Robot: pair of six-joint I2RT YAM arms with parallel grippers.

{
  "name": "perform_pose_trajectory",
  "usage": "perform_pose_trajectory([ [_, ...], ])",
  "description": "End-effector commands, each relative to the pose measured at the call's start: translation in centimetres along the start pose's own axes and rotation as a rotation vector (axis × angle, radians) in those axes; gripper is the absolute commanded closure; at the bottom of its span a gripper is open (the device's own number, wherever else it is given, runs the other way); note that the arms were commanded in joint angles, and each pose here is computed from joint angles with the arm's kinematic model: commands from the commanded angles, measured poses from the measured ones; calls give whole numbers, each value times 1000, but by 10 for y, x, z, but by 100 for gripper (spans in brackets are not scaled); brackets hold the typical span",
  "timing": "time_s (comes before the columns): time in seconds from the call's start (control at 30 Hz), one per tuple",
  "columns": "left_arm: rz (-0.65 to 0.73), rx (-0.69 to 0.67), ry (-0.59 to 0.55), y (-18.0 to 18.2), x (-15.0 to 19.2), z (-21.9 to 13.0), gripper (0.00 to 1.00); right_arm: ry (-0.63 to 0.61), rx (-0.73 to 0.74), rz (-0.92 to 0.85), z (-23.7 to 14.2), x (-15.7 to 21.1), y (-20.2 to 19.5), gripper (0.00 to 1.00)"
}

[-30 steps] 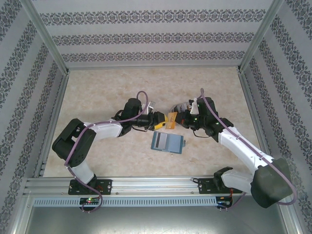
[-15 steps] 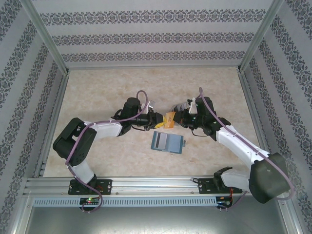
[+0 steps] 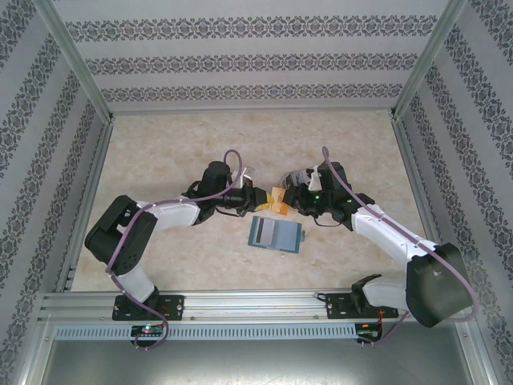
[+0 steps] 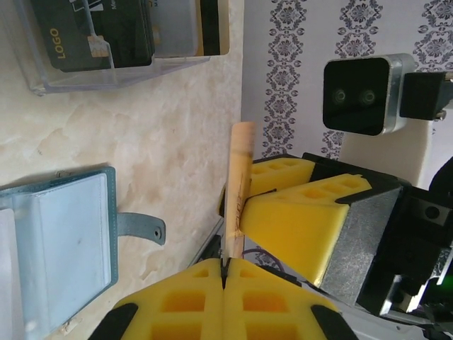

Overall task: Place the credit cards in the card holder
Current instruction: Pick up the credit card from the storage box, then insert the credit card into the card slot.

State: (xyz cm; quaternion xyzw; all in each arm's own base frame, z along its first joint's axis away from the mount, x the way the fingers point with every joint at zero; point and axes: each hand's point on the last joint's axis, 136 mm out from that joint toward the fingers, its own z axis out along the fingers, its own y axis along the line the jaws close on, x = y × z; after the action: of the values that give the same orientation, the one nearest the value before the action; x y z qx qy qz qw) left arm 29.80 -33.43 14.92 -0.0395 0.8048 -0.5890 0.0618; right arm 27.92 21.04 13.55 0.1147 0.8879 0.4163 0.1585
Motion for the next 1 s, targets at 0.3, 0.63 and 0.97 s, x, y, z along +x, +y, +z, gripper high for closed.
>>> perform_pose_trajectory([
  [0.3, 102, -302, 9, 44, 26, -10, 100, 112, 195, -25, 28, 44, -53, 76],
  [0.63, 146, -414, 61, 72, 45, 10, 100, 131, 415, -39, 20, 57, -105, 78],
  [0.97, 158, -436, 66, 85, 49, 14, 100, 144, 497, -46, 16, 63, -126, 77],
])
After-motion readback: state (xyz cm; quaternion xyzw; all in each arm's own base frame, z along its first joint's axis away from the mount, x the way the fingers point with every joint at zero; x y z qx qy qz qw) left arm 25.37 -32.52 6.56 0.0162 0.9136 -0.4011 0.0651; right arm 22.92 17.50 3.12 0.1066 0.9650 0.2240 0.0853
